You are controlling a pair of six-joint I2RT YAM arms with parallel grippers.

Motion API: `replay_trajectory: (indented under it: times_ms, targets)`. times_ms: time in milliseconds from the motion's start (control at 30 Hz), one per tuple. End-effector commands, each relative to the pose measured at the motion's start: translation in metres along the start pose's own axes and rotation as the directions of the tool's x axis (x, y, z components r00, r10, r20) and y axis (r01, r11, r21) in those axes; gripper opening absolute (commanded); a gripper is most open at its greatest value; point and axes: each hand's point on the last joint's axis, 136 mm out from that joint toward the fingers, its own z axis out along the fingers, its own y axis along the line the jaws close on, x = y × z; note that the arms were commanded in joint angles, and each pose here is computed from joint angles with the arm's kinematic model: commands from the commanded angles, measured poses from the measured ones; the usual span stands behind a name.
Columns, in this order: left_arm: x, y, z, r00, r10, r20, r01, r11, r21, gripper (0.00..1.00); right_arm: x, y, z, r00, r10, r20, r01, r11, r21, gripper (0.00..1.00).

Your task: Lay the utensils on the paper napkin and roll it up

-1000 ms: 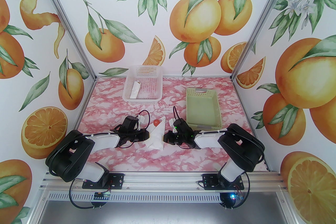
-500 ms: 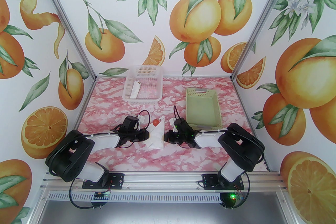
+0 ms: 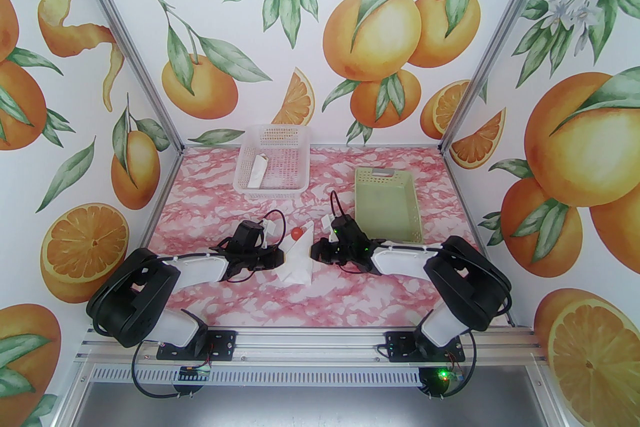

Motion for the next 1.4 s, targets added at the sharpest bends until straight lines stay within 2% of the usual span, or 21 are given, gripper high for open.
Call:
replay_trajectory:
  times_ms: [0, 333, 733, 1000, 1367]
  targets:
    - [0.01, 0.01, -0.001, 1.0, -0.011, -0.028, 0.009, 0.999, -0.051, 0.02, -0.003, 0.0, 0.005, 1.0, -0.011, -0.016, 0.011, 1.0, 0.001, 0.0]
    - [0.01, 0.011, -0.002, 1.0, -0.01, -0.029, 0.009, 0.998, -0.054, 0.02, 0.006, -0.018, 0.015, 0.999, 0.004, -0.052, -0.002, 0.999, 0.033, 0.0]
    - [0.011, 0.011, -0.004, 1.0, -0.008, -0.026, 0.006, 0.998, -0.062, 0.02, 0.01, -0.043, 0.005, 0.998, 0.0, -0.069, 0.009, 0.992, 0.126, 0.0]
    - [0.01, 0.011, -0.004, 1.0, -0.008, -0.028, 0.007, 0.998, -0.063, 0.02, -0.006, -0.024, -0.012, 0.999, -0.031, -0.018, 0.033, 0.995, 0.093, 0.0]
    - [0.009, 0.01, -0.003, 1.0, -0.009, -0.025, 0.007, 0.998, -0.059, 0.02, -0.022, -0.007, 0.006, 1.0, -0.027, -0.01, 0.027, 0.999, 0.019, 0.0]
